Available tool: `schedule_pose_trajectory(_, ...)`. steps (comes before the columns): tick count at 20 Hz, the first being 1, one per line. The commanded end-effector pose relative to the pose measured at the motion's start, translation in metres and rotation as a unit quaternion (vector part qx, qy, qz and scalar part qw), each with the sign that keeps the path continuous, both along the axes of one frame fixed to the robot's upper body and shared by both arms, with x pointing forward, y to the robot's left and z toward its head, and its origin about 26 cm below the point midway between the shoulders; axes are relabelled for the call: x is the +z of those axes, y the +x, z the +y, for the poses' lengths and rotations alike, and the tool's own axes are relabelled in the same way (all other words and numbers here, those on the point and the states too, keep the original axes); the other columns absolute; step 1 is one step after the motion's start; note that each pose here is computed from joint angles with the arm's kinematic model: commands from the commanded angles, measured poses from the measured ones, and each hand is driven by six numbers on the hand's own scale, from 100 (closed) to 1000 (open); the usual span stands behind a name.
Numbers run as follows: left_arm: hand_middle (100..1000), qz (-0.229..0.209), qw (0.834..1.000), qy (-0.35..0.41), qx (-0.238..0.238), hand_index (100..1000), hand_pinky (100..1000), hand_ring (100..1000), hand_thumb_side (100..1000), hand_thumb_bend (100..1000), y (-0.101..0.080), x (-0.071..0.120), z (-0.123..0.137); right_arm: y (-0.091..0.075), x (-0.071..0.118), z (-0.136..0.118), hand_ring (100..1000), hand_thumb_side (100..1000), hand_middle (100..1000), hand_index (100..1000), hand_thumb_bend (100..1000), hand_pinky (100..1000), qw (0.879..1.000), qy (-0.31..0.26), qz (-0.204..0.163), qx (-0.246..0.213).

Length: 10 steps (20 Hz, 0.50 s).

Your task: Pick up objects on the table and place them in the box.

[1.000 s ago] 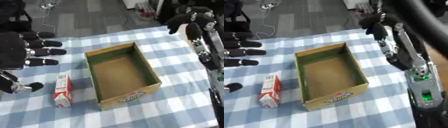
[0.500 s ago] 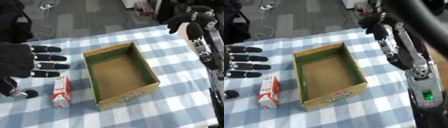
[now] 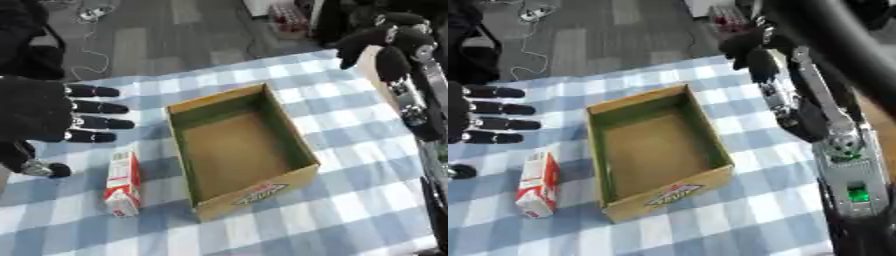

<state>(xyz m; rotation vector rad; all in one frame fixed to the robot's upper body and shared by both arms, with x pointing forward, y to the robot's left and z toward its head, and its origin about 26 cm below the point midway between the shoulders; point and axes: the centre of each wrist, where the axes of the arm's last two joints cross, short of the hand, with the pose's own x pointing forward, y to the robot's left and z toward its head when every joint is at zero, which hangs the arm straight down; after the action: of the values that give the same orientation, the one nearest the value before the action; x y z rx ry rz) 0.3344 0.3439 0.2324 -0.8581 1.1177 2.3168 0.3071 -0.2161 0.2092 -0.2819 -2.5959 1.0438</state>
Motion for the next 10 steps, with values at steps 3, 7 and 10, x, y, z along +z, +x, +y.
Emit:
schedule_pose_trajectory(3,1000,-0.002,1.000,0.006,-0.025,896,1000,1000,744,279,0.013,-0.004,0.000,-0.001,0.008,0.003,443,1000,516,692,100,405,1.000,0.001,-0.015,0.010)
schedule_pose_trajectory(7,993,-0.003,0.999,0.005,-0.049,892,1000,999,748,276,0.022,-0.010,-0.002,-0.001,0.009,0.005,443,1000,516,692,100,405,1.000,0.003,-0.016,0.013)
schedule_pose_trajectory(10,981,-0.001,0.997,0.000,-0.072,890,1000,984,749,276,0.026,-0.015,-0.003,-0.001,0.010,0.005,443,1000,517,692,100,405,1.000,0.004,-0.016,0.015)
